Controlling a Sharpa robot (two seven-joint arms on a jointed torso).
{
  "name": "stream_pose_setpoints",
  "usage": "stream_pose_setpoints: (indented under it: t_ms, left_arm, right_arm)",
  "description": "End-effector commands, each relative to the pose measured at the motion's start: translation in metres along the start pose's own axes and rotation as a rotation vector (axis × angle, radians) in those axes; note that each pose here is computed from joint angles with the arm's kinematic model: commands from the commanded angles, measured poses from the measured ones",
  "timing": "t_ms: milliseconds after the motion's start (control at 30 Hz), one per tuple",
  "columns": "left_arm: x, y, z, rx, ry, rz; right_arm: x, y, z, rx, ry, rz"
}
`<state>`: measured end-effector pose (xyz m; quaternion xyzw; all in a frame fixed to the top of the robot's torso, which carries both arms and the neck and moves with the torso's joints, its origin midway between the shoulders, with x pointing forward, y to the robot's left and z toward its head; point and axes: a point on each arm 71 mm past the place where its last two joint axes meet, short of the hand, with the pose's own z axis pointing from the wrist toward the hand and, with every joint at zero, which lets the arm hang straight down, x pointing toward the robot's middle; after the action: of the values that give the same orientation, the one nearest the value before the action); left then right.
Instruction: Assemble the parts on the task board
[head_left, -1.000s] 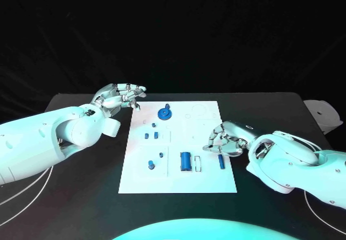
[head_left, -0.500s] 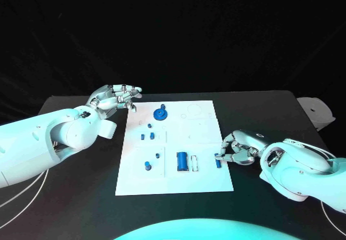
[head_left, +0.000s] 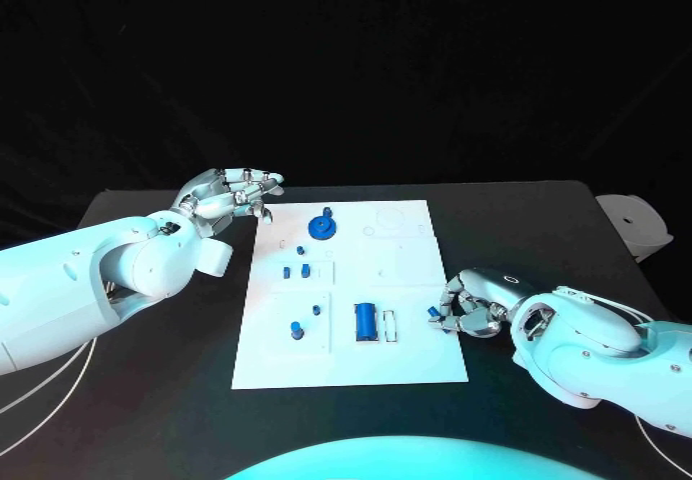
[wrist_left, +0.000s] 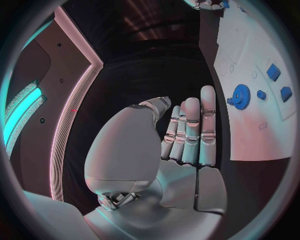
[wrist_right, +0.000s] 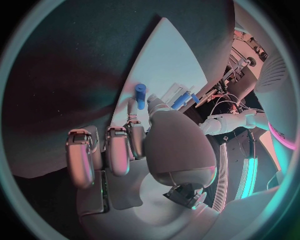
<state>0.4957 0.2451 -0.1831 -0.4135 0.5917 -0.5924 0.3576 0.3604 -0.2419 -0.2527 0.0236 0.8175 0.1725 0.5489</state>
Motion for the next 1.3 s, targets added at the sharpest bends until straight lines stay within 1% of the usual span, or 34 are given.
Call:
stream_pose_setpoints:
  t_ms: [33,133,333,433,733,900,967,1067,1200,1300]
  left_arm:
    - [0.0024,-0.0011,0.0001,0.008,0.018,-0.01]
    - [0.0021,-0.0011,-0.0001,0.008,0.017,-0.01]
    - [0.0014,-0.0011,-0.0006,0.007,0.016,-0.01]
    - [0.001,-0.0011,-0.0008,0.007,0.015,-0.009]
    - [0.0007,-0.001,-0.0013,0.003,0.016,-0.01]
    - [0.0008,-0.001,-0.0014,0.002,0.016,-0.01]
    - [0.0008,-0.001,-0.0014,0.002,0.016,-0.01]
    - [0.0007,-0.0009,-0.0015,0.001,0.016,-0.01]
    - [0.0007,-0.0009,-0.0016,0.001,0.016,-0.01]
    - [0.0009,-0.0009,-0.0016,0.0,0.017,-0.01]
  right_arm:
    - [0.005,-0.001,0.001,0.016,0.009,-0.035]
    - [0.008,0.002,0.003,0.007,0.023,-0.064]
    - [0.014,0.005,0.004,-0.017,0.064,-0.167]
    - [0.015,0.007,0.004,-0.029,0.073,-0.215]
    - [0.017,0.011,0.004,-0.045,0.073,-0.27]
    - [0.016,0.015,0.004,-0.054,0.055,-0.259]
    - [0.014,0.017,0.003,-0.059,0.034,-0.24]
    - [0.012,0.02,0.002,-0.064,0.007,-0.198]
    - [0.006,0.026,0.0,-0.069,-0.034,-0.111]
    - [0.003,0.031,-0.001,-0.071,-0.052,-0.054]
